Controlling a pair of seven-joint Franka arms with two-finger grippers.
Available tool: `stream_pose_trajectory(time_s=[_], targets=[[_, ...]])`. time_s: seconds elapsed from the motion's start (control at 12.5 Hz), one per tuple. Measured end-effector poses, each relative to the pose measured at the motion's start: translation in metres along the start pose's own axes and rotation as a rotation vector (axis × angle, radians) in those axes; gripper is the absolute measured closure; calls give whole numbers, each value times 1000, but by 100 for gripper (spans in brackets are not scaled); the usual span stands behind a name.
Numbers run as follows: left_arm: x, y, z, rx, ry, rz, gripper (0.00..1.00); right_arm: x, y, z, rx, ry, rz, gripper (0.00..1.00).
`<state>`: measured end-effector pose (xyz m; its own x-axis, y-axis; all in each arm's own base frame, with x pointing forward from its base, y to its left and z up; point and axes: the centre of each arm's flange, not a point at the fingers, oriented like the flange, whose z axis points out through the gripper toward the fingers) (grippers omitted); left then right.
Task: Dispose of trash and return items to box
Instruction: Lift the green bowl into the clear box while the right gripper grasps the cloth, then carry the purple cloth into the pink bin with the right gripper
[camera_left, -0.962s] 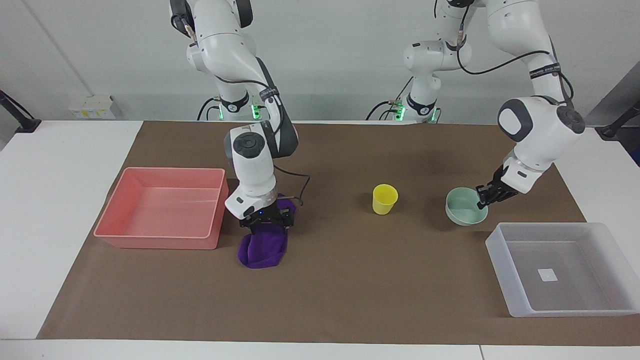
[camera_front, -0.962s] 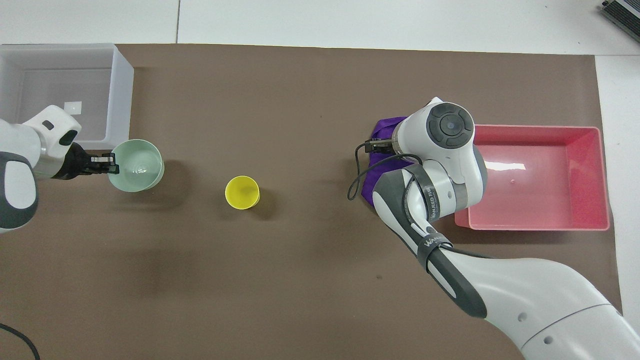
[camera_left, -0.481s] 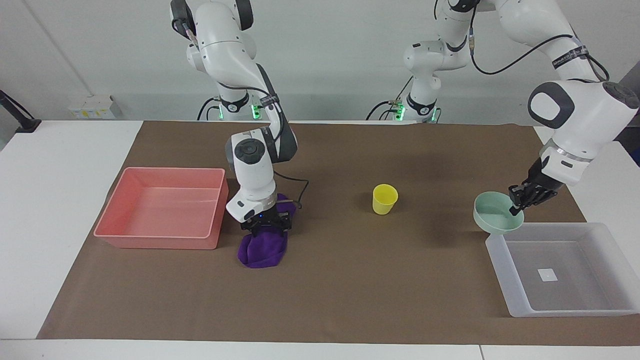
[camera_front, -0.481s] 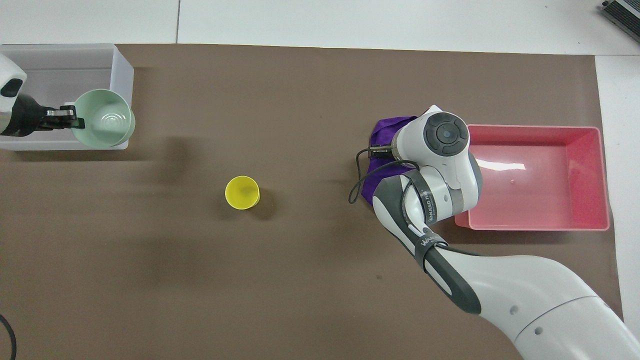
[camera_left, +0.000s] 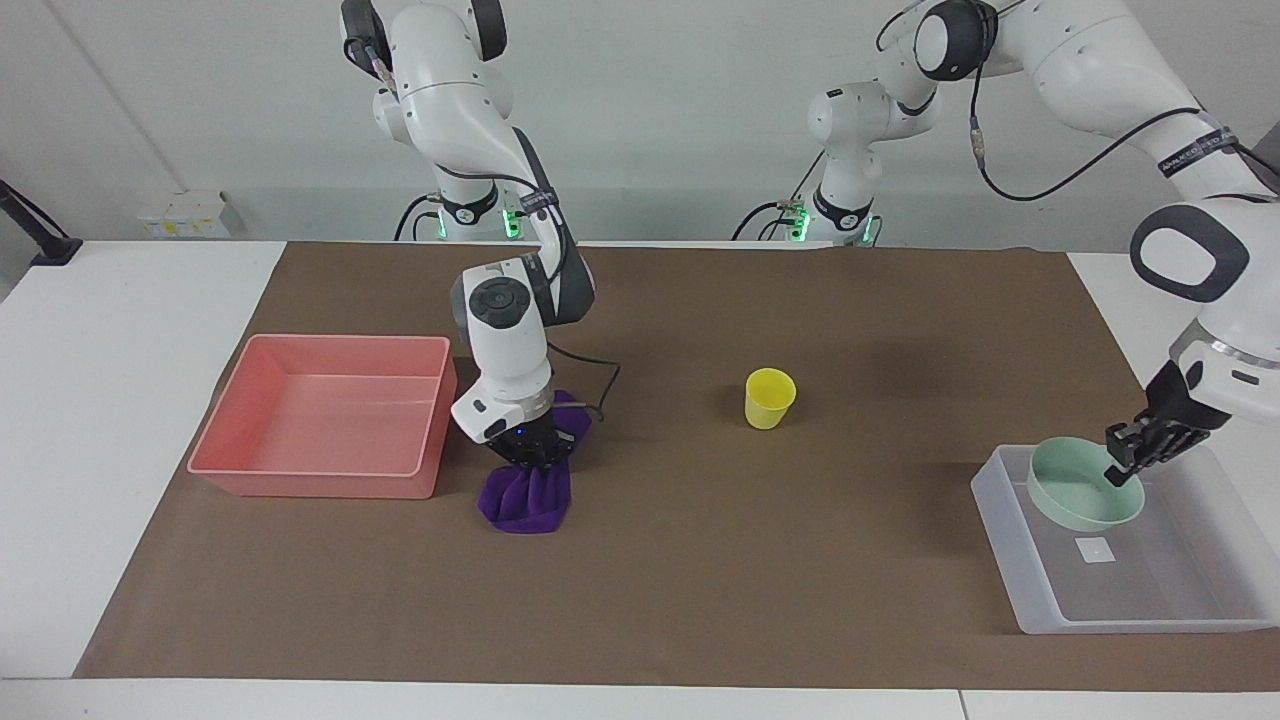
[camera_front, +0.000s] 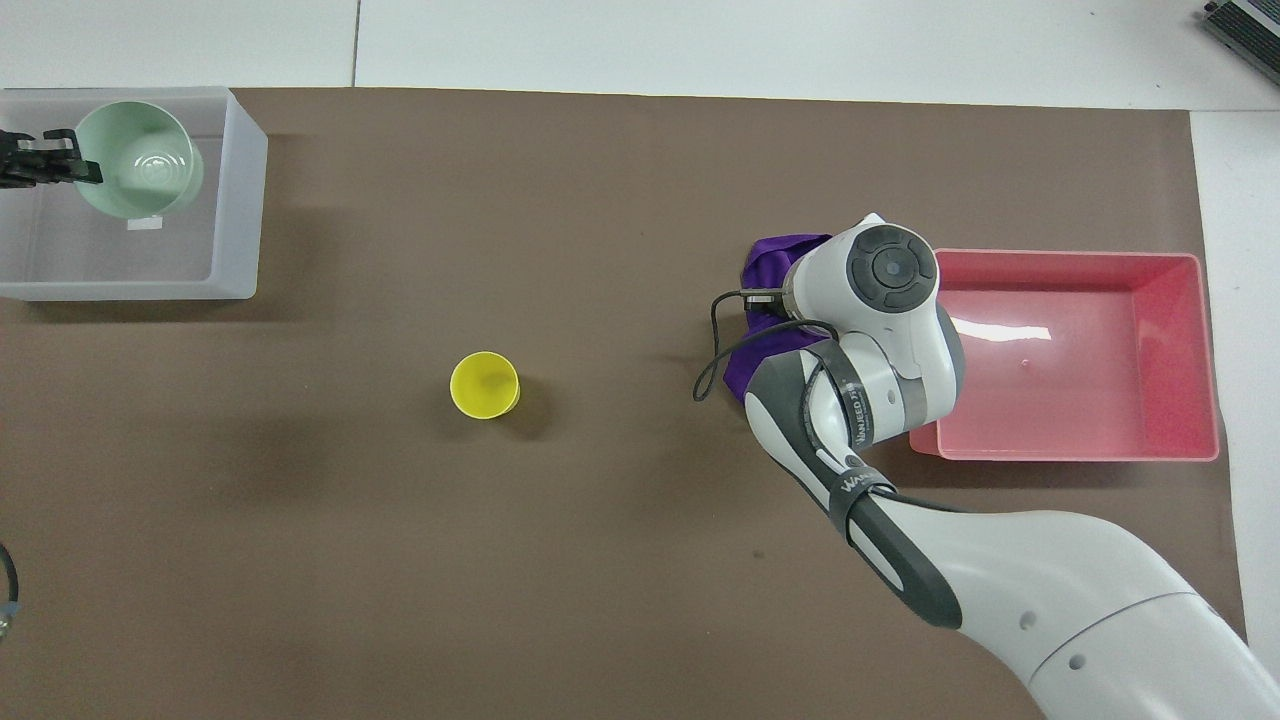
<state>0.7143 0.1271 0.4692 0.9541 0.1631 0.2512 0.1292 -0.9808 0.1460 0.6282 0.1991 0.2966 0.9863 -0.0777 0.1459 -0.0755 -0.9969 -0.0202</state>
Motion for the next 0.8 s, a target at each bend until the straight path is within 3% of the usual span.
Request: stream_pose_trajectory(time_s=[0.32,0.8], targets=[[28,-45,56,8,16,-15,97,7,-2,-33,-3,-8,20,95],[30,-73,80,85,20,2,97,-1,8,-157,-4,-20,63,95]])
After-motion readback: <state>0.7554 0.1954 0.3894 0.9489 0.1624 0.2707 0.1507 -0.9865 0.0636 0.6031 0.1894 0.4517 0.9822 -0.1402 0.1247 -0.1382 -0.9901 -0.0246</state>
